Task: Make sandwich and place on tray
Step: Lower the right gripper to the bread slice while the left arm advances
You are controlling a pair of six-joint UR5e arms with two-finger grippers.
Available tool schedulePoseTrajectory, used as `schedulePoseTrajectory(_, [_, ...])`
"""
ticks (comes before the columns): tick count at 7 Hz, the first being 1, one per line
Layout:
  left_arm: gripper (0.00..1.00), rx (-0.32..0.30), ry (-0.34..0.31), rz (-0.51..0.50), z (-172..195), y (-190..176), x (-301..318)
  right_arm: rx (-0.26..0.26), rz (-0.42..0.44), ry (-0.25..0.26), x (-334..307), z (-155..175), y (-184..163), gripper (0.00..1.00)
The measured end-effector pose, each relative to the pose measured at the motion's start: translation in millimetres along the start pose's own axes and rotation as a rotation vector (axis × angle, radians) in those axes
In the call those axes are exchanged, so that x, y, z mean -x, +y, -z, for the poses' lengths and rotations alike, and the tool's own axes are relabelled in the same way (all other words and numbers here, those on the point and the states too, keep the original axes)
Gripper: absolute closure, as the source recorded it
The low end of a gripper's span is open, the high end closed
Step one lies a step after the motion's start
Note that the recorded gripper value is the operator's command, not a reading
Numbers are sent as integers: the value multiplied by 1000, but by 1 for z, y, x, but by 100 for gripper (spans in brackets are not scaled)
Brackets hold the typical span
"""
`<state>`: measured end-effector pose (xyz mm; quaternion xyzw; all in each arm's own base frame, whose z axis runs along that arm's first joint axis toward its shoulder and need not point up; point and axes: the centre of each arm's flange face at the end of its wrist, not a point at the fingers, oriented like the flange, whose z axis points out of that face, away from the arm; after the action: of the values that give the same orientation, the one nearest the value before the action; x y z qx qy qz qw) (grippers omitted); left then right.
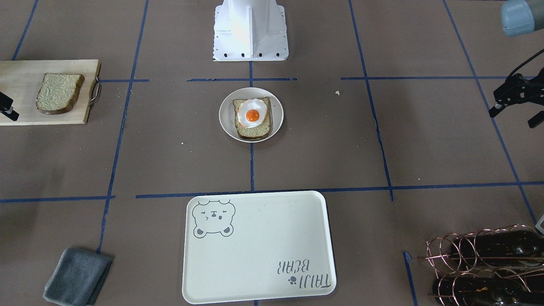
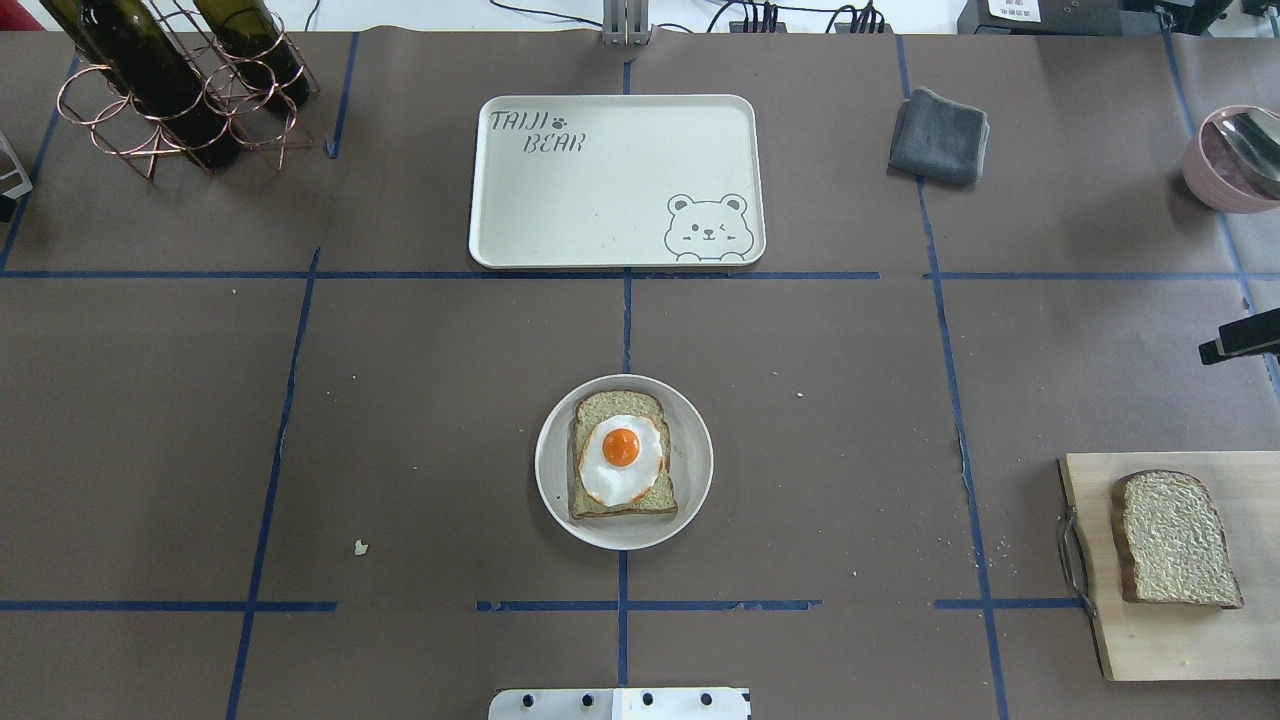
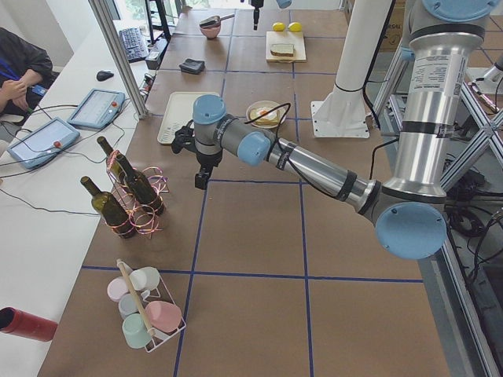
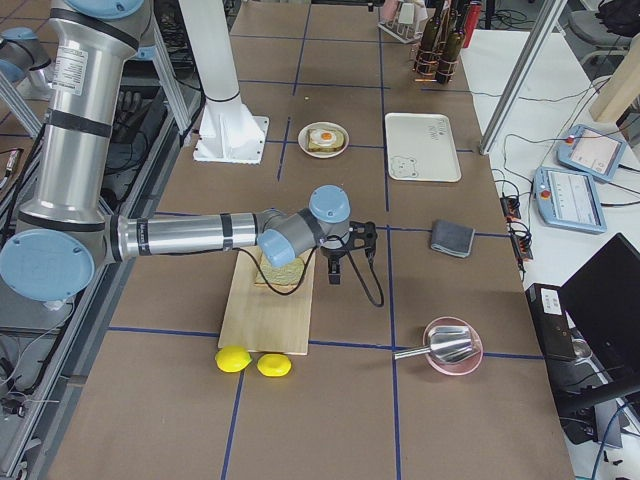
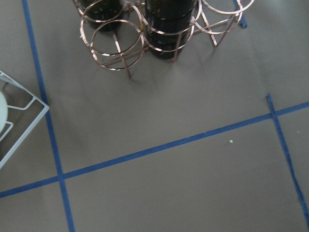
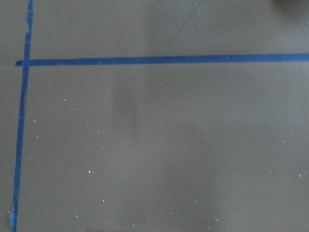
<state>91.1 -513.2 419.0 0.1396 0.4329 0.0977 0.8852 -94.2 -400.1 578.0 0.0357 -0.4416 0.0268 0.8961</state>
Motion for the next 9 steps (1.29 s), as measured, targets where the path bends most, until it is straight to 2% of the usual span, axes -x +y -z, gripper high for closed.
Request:
schedulePoseTrajectory(2, [0, -20, 89, 39, -26, 1, -64, 11, -56, -26, -7, -14, 47, 0])
schedulePoseTrajectory(4, [0, -15, 163, 92, -44, -4, -119, 31, -53, -10, -14, -29, 86, 1])
schedulePoseTrajectory(7, [0, -7, 197, 117, -50, -12, -151, 41, -27, 48, -6, -67, 120, 1])
schedulePoseTrajectory(9, [0, -7, 208, 103, -51, -15, -161, 31, -23, 22, -20, -91, 140, 1])
